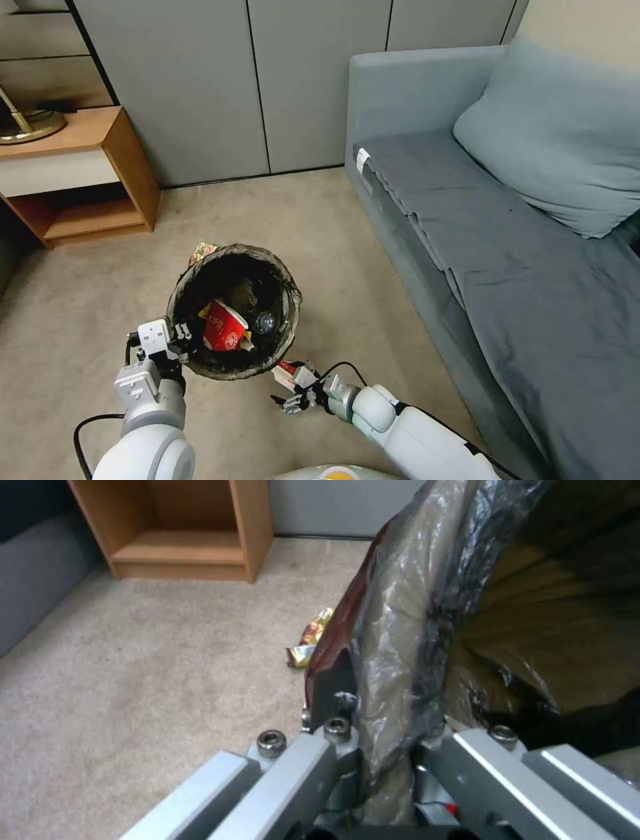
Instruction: Pick up the trash bin, then pick up the garbage from the floor and place it into the trash bin.
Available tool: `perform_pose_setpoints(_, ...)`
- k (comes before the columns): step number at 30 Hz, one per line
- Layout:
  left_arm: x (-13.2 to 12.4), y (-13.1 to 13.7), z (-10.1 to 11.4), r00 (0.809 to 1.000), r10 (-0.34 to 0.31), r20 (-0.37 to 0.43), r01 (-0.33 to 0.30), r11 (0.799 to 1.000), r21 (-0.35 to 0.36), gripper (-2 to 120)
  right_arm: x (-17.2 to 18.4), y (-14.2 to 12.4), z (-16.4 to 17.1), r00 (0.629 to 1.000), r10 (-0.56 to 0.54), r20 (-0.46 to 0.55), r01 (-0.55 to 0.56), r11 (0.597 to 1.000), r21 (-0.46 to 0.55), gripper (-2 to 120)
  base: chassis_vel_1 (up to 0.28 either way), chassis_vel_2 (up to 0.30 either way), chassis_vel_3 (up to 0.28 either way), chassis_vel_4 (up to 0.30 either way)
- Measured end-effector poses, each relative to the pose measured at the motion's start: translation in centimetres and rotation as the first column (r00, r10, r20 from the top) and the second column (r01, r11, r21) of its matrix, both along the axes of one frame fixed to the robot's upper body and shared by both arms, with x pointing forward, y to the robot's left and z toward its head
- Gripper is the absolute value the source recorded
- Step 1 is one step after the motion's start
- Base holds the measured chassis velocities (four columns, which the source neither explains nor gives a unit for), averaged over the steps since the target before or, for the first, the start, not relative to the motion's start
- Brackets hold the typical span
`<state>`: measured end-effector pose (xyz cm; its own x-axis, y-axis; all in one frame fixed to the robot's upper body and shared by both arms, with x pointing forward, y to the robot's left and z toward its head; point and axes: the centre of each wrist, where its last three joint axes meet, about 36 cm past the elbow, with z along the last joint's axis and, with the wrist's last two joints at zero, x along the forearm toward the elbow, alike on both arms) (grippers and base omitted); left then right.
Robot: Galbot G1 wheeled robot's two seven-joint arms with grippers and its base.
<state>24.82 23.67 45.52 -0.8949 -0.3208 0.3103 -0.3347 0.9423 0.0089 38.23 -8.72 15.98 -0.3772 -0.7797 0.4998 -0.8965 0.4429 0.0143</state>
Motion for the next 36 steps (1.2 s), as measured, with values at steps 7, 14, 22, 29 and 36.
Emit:
perform_pose_setpoints(7,0.0,0.0,0.0,1.0,-0.001,0.002,0.001,1.0,0.0,0,0.1,0.0,-0.1,1.0,-0.005,0.002,0.005,1.0,0.003,47,0.0,0.0,0.0,0.0)
perform_pose_setpoints(14,0.1,0.0,0.1,1.0,-0.002,0.005,0.002,1.0,-0.001,0,0.3,-0.4,0.0,1.0,-0.013,0.01,0.013,1.0,0.008,25,0.0,0.0,0.0,0.0)
perform_pose_setpoints(22,0.2,0.0,-0.1,1.0,-0.006,0.003,0.006,1.0,0.0,0,0.9,-0.8,0.3,0.999,-0.027,0.027,0.027,0.999,0.017,0,0.0,0.0,0.0,0.0)
perform_pose_setpoints(29,0.2,0.0,-0.3,1.0,-0.014,-0.007,0.014,1.0,0.006,0,1.6,-1.2,1.0,0.998,-0.055,0.043,0.053,0.998,0.041,0,0.0,0.0,0.0,0.0)
perform_pose_setpoints(36,0.3,0.4,-0.3,1.0,-0.015,-0.008,0.015,1.0,0.014,0,1.4,-2.3,3.1,0.985,-0.159,0.066,0.149,0.98,0.134,0,0.0,0.0,0.0,0.0)
